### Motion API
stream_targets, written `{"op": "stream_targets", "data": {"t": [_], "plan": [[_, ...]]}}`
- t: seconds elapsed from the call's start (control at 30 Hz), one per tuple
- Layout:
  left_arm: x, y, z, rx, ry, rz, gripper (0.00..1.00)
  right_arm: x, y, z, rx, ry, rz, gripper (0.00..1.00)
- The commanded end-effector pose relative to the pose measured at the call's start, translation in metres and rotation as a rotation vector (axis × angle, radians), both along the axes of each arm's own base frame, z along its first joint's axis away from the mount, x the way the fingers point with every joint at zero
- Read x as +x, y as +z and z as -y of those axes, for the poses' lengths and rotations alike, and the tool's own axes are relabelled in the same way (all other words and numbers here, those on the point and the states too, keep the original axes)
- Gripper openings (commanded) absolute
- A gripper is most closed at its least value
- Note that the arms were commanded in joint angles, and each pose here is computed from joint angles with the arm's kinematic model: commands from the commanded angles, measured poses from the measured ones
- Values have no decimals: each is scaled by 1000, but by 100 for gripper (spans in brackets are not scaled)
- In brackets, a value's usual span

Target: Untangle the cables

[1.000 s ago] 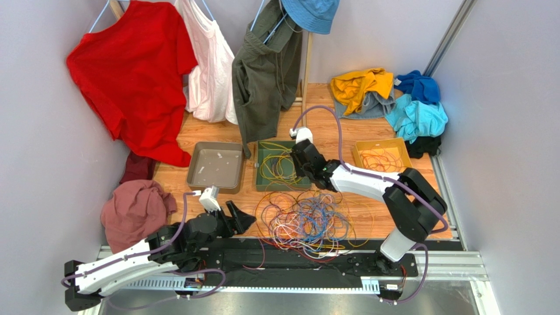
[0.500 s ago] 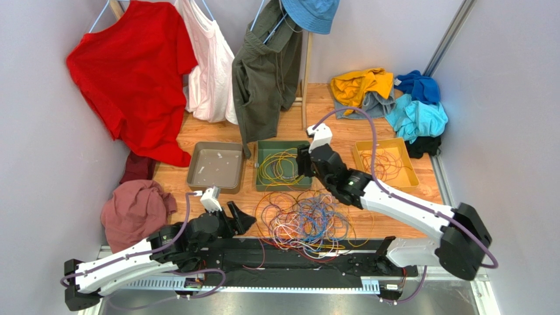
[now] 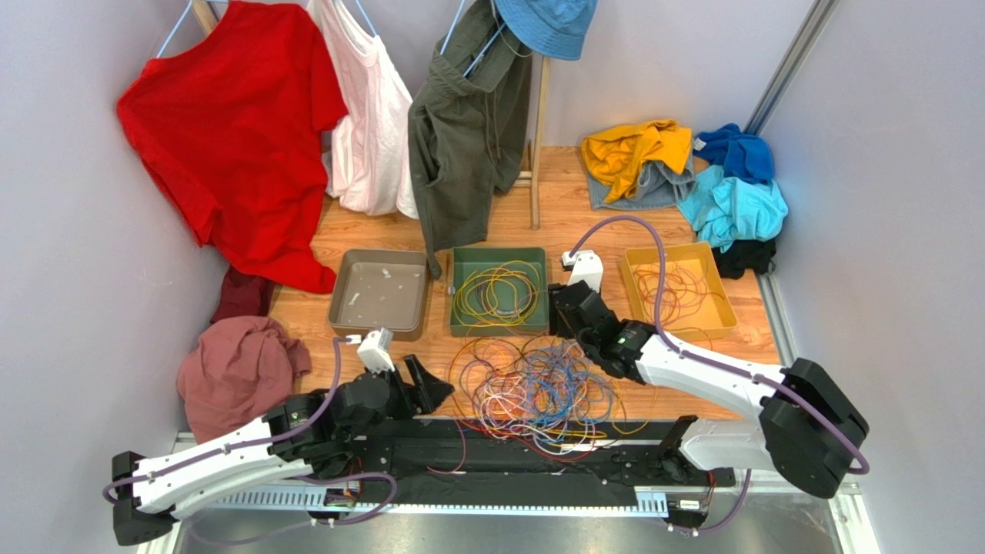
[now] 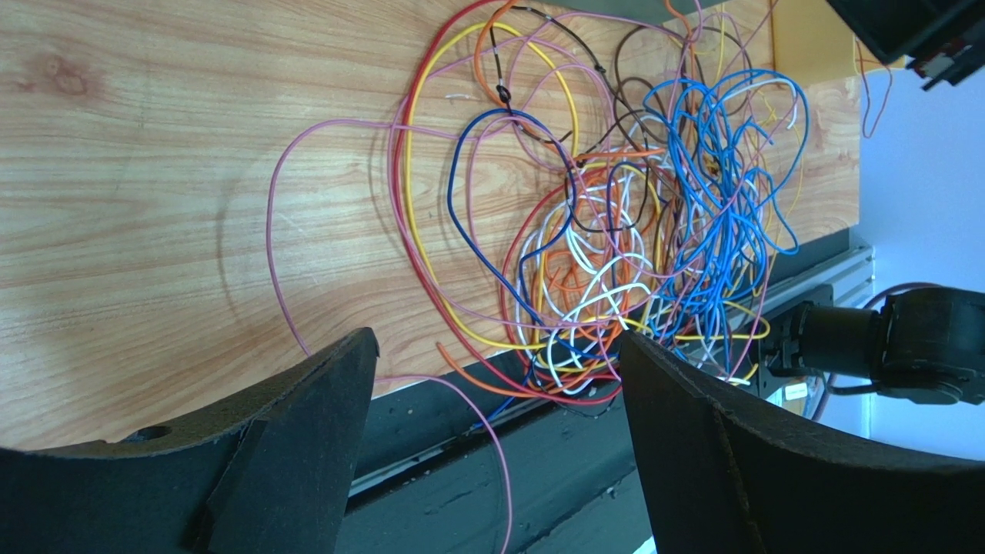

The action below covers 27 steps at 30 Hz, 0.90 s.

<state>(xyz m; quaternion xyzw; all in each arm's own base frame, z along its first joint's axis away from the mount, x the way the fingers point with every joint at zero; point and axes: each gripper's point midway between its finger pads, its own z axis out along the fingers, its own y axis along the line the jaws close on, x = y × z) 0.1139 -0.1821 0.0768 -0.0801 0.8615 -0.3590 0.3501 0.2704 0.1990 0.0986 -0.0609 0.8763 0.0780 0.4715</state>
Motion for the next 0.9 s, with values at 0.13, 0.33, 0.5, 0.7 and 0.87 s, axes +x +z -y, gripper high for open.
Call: {"op": "stream_targets", "data": {"t": [0.13,0.33,0.5,0.7,0.87], "plan": [[0,8,6,-37,-6,4,85,22,-14,4,40,-84,3,48],[0,3,6,-26,-3,-4,86,25,-33,6,55,-95,-44,3],[-1,5,5,-16,-8,-4,85,12,18,6,187,-71,70,0],[4,13,0,-23,17,25,85,-49,159,11,378,55,360,0],[11,35,-1,-39,32,88,86,-83,242,26,472,165,440,0]]}}
